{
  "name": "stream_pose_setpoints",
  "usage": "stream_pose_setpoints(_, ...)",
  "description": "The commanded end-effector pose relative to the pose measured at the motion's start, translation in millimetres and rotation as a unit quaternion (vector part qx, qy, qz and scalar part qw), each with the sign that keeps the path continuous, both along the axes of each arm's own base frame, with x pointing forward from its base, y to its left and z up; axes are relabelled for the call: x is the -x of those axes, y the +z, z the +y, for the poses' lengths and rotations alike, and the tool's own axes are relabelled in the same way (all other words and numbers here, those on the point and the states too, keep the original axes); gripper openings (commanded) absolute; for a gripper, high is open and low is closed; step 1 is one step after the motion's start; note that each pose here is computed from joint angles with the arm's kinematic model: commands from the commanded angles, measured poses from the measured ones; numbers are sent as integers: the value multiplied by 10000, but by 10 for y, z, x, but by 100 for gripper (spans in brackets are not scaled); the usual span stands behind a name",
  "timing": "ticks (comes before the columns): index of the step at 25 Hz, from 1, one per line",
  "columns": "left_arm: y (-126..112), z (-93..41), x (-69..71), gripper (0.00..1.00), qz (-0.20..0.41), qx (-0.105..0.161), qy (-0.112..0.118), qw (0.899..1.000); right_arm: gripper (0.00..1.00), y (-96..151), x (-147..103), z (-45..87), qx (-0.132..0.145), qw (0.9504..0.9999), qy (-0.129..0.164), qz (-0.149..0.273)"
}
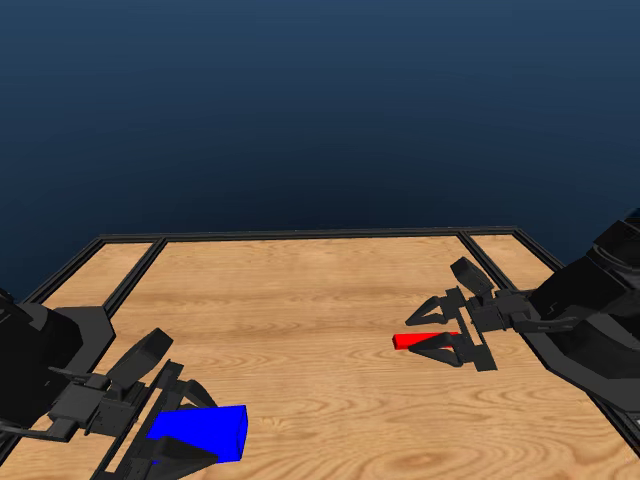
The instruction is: Insert peg into socket
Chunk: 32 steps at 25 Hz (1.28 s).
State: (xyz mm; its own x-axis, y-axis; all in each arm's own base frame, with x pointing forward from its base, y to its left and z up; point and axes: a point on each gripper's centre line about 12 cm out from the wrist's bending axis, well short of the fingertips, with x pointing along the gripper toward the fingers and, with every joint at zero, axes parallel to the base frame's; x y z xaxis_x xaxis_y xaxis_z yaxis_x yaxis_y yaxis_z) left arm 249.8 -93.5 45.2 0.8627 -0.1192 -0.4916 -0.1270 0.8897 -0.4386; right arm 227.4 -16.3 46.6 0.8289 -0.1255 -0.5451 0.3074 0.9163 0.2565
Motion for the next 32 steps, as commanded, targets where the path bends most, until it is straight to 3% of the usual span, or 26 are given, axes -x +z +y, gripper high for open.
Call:
stream_pose_setpoints(1, 238, 163, -302, 0, -360, -117, 245, 9990, 100, -119, 227, 49, -163, 9997, -135, 112)
stream_pose_setpoints(2, 256, 210, -301, 0, -332, -179, 275, 9989, 98, -131, 279, 55, -164, 9996, -168, 123)
stream_pose_setpoints(3, 303, 224, -330, 0, -386, -188, 269, 9987, 0, -143, 275, 65, -76, 9998, -142, 105)
stream_pose_setpoints(6, 350, 297, -332, 0, -343, -235, 302, 9987, 0, -106, 242, 123, 264, 9996, 28, -2)
stream_pose_setpoints(9, 480, 369, -392, 0, -568, -277, 379, 9973, 0, 106, 55, 208, 603, 9972, 231, -390)
stream_pose_setpoints(11, 529, 413, -409, 0, -614, -377, 393, 9966, 0, 201, -57, 246, 812, 9954, 357, -356)
stream_pose_setpoints(12, 596, 426, -438, 0, -726, -417, 404, 9957, 0, 328, -196, 295, 763, 9949, 323, -572)
stream_pose_setpoints(13, 631, 446, -453, 0, -772, -459, 422, 9951, 0, 389, -226, 244, 879, 9941, 288, -570)
stream_pose_setpoints(15, 735, 467, -492, 0, -874, -548, 418, 9938, 0, 701, -483, 374, 1000, 9882, 627, -980)
stream_pose_setpoints(16, 742, 445, -500, 0, -868, -534, 384, 9940, 0, 780, -546, 318, 1005, 9887, 534, -980)
stream_pose_setpoints(17, 807, 456, -495, 0, -907, -638, 340, 9933, 0, 812, -583, 326, 1082, 9879, 640, -907)
stream_pose_setpoints(18, 836, 514, -495, 0, -863, -636, 437, 9933, 0, 933, -719, 348, 1089, 9864, 687, -1026)
stream_pose_setpoints(19, 818, 446, -478, 0, -817, -697, 268, 9939, 0, 989, -746, 349, 1142, 9854, 761, -1011)
stream_pose_setpoints(23, 936, 413, -512, 0, -882, -719, 192, 9933, 0, 1208, -1110, 472, 1212, 9808, 1132, -1029)
stream_pose_setpoints(26, 971, 378, -541, 0, -872, -746, 110, 9933, 0, 1214, -1295, 505, 1200, 9805, 1294, -865)
stream_pose_setpoints(27, 971, 367, -541, 0, -860, -771, 71, 9933, 0, 1326, -1395, 533, 1206, 9786, 1325, -1016)
stream_pose_setpoints(32, 991, 342, -603, 0, -820, -844, -32, 9930, 0, 1288, -1637, 620, 1201, 9767, 1563, -846)
